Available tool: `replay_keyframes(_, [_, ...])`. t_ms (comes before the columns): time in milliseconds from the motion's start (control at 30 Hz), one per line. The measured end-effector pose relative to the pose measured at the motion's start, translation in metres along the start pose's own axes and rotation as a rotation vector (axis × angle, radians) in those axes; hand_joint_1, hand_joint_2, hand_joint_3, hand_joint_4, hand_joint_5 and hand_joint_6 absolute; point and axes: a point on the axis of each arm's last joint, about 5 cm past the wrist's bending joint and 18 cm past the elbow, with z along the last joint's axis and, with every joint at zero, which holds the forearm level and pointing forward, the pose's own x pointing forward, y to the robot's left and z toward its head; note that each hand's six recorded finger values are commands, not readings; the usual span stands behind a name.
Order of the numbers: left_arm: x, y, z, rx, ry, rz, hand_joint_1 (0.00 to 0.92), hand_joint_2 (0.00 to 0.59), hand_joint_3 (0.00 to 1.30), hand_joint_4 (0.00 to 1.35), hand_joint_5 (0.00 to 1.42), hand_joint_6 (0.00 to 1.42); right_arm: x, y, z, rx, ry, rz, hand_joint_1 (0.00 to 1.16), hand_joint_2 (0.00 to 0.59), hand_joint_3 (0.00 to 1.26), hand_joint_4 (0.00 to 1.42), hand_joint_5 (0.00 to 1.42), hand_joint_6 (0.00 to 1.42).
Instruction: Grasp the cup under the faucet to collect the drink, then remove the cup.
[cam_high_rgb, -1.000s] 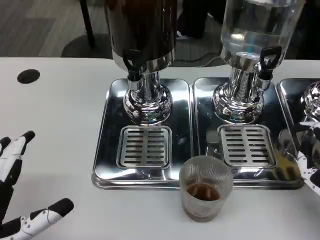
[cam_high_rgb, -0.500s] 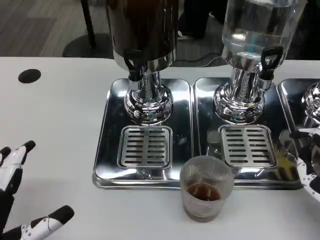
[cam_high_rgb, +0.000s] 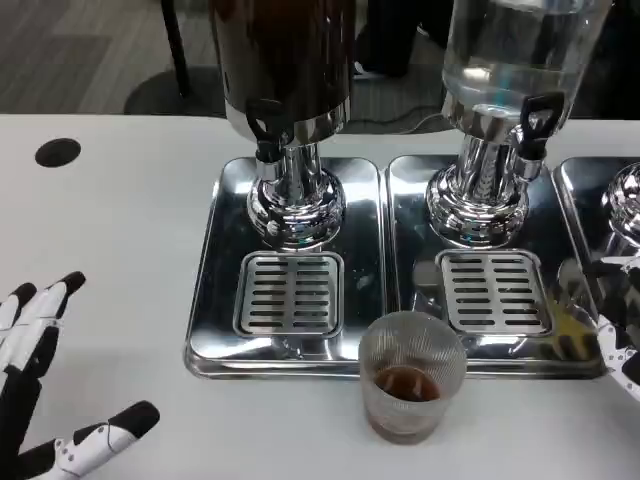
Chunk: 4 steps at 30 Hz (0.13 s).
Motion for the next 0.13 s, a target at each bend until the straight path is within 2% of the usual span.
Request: replay_keyframes(133, [-0.0007, -0.0014, -0.0011, -0.003, 0.007, -0.001, 0.0, 0.067, 0.05, 0.0, 0.0, 0.0, -0.003, 0.0003, -0.0008, -0.001, 0.006, 0.006, 0.72, 0.586, 0.43, 0.33, 0.24, 0.14])
